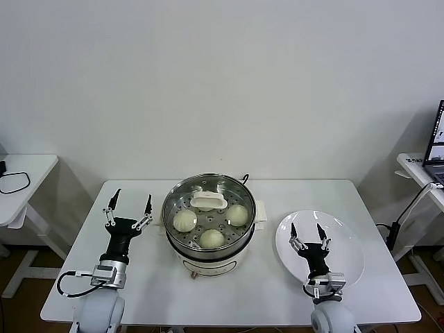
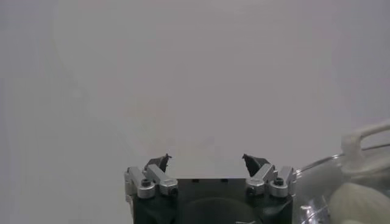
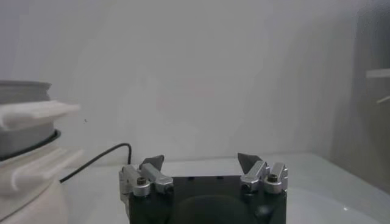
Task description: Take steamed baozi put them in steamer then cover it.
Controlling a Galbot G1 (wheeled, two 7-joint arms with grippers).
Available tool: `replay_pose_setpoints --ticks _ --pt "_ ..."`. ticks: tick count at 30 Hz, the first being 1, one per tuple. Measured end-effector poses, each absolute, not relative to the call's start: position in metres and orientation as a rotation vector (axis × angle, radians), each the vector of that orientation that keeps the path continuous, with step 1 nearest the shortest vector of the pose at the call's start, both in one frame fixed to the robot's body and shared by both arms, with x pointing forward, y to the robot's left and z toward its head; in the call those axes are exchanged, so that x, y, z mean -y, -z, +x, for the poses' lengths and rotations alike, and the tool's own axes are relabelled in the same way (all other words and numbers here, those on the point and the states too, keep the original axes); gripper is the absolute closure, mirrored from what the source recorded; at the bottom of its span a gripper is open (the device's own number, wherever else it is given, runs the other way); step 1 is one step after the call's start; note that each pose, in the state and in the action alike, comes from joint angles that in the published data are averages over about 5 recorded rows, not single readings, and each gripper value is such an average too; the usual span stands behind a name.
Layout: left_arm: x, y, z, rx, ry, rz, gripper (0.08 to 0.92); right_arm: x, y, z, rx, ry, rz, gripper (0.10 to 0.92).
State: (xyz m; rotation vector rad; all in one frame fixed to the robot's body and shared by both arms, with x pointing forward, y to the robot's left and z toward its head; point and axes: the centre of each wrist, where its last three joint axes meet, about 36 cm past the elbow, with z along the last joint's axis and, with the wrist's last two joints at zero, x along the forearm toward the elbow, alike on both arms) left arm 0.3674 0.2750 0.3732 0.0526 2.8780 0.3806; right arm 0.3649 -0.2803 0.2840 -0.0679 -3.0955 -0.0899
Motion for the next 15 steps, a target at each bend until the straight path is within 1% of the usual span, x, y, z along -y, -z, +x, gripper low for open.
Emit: replay_pose_setpoints --ticks 15 --pt "-0.28 -0.361 0.36 -2.854 -0.336 0.034 0.177 0.277 -0.284 0.358 3.1 0.101 -0.065 0.2"
